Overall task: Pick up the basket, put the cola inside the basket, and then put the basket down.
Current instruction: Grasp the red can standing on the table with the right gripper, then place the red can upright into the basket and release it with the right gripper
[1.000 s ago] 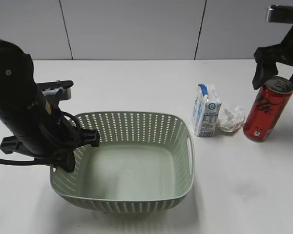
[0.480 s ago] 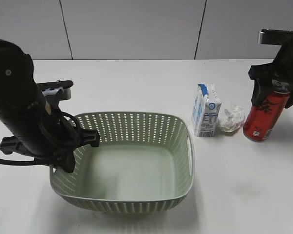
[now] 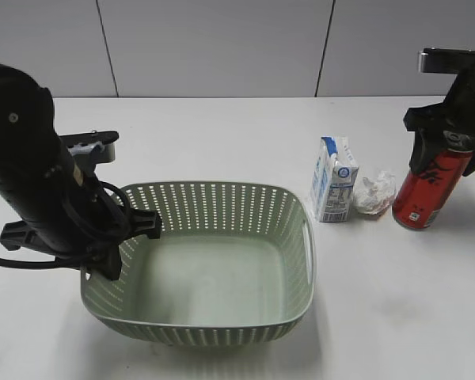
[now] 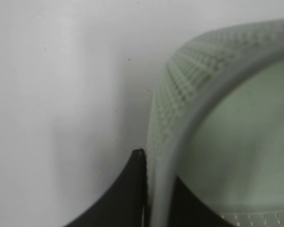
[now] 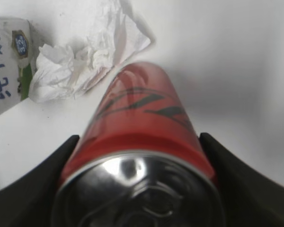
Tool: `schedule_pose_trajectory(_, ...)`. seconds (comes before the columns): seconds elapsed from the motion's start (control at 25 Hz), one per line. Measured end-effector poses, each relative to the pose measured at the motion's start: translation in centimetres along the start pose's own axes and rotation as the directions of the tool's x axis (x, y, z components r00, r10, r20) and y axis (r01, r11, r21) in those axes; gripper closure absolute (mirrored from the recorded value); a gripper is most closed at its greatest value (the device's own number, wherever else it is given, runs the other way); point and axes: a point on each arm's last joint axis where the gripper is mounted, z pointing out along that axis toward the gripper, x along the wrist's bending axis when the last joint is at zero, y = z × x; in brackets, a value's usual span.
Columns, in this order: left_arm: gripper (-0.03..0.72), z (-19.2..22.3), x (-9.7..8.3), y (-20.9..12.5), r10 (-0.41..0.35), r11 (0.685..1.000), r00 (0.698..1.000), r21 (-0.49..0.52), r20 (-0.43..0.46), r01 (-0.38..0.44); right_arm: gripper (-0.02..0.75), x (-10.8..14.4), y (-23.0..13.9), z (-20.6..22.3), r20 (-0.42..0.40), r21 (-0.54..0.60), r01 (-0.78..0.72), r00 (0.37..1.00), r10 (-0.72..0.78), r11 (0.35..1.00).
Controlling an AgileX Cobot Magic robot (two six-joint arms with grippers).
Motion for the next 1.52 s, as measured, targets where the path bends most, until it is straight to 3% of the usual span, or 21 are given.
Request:
schedule_pose_trajectory(0.4, 0.688, 0.0, 0.0, 0.0, 0.000, 1.000, 1.000, 0.001, 0.000, 0.000, 0.202, -0.2, -2.8, -6.9, 0.040, -0.024, 0.070, 0.997, -0.070, 0.997)
schedule_pose_trajectory(0.64, 0.688, 0.0, 0.0, 0.0, -0.006, 1.000, 1.000, 0.003, 0.005, 0.006, 0.202, 1.3, -5.2, -12.3, 0.017, -0.170, 0.108, 0.994, -0.107, 0.980)
schedule_pose_trajectory(0.88, 0.688, 0.0, -0.2, -0.1, -0.025, 1.000, 0.999, 0.010, 0.021, 0.025, 0.203, 6.9, -8.7, -16.0, -0.061, -0.273, 0.265, 0.955, -0.291, 0.925)
schedule_pose_trajectory(1.12, 0.688, 0.0, -0.2, -0.1, -0.030, 0.999, 0.999, 0.011, 0.025, 0.029, 0.203, 14.2, -12.1, -15.9, -0.157, -0.258, 0.433, 0.863, -0.480, 0.864)
schedule_pose_trajectory(1.28, 0.688, 0.0, -0.2, -0.1, -0.031, 0.999, 0.999, 0.011, 0.026, 0.030, 0.203, 18.2, -13.3, -14.5, -0.147, -0.229, 0.541, 0.803, -0.578, 0.809)
schedule_pose_trajectory(1.52, 0.688, 0.0, -0.3, -0.1, -0.037, 0.999, 0.999, 0.012, 0.032, 0.037, 0.203, 22.4, -12.7, -9.9, -0.117, -0.172, 0.614, 0.763, -0.635, 0.770)
